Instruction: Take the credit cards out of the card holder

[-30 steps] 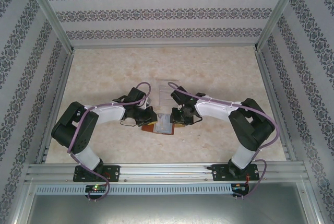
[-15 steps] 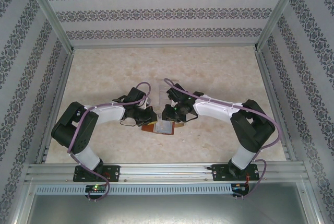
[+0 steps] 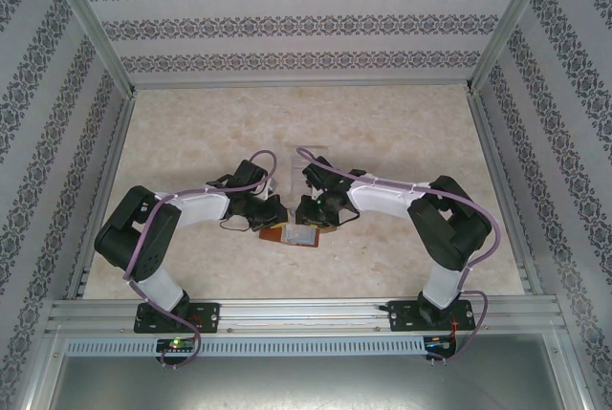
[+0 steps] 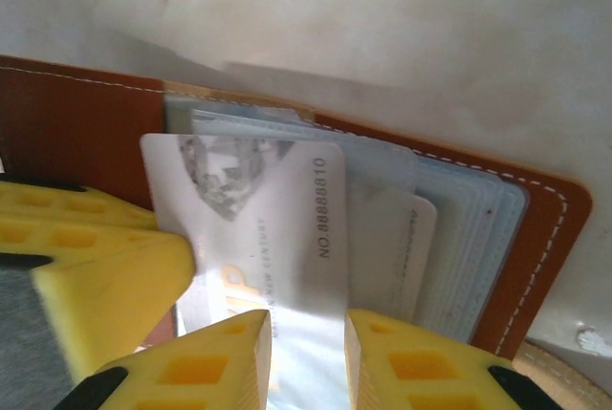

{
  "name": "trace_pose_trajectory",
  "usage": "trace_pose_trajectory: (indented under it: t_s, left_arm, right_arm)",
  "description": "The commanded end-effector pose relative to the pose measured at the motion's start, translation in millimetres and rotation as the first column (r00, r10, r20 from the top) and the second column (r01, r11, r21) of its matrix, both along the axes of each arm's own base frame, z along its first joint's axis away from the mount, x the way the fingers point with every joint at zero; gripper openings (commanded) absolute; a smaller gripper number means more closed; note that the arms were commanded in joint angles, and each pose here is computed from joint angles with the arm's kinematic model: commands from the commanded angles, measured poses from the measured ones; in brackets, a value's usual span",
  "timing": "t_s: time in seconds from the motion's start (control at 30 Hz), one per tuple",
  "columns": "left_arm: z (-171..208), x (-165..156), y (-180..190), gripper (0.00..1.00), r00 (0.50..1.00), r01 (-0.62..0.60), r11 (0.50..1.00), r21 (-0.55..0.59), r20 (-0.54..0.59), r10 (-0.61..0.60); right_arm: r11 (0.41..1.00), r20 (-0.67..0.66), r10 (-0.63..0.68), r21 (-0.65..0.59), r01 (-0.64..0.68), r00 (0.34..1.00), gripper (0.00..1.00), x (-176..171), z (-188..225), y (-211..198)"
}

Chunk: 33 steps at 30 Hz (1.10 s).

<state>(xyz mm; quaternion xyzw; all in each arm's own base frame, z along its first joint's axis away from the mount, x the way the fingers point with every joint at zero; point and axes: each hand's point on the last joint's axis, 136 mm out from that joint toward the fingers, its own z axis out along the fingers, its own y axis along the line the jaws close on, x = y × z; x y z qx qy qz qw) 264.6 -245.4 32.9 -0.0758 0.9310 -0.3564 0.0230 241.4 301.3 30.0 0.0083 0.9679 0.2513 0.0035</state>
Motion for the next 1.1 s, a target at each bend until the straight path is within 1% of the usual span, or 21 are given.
trace_pose_trajectory:
  t_s: [0.0, 0.13, 0.27, 0.47, 0.77, 1.07]
  left_arm:
    - [-4.8, 0.1, 6.3, 0.07, 1.000, -0.005, 1.000, 0.027, -0.023, 0.005]
    - [-5.7, -1.2, 7.9, 0.06, 1.000, -0.004, 0.999, 0.035, -0.027, 0.005]
    - [-2.1, -1.0, 10.9, 0.05, 1.000, 0.001, 0.999, 0.051, -0.005, -0.001]
    - [3.8, -1.8, 15.9, 0.04, 0.999, 0.032, 0.996, 0.086, 0.024, -0.035]
    - [14.3, -1.9, 19.6, 0.03, 0.994, 0.087, 0.991, 0.097, 0.062, -0.093]
    - [17.4, -1.4, 26.0, 0.03, 0.992, 0.101, 0.988, 0.117, 0.064, -0.109]
  right_arm:
    - [0.998, -0.032, 0.011, -0.062, -0.013, 0.999, 0.28, -5.0, -14.9, -5.9]
    - [0.995, -0.030, 0.006, -0.103, -0.009, 1.000, 0.28, -7.4, -20.3, -15.1]
    - [0.992, -0.021, -0.002, -0.124, -0.001, 1.000, 0.28, -7.1, -20.2, -22.0]
    - [0.992, -0.018, -0.005, -0.128, 0.003, 1.000, 0.28, -7.6, -20.4, -25.2]
    - [0.992, -0.012, -0.005, -0.125, 0.004, 1.000, 0.28, -5.1, -18.6, -26.0]
    - [0.992, -0.013, -0.006, -0.125, 0.005, 1.000, 0.28, -5.0, -19.1, -27.5]
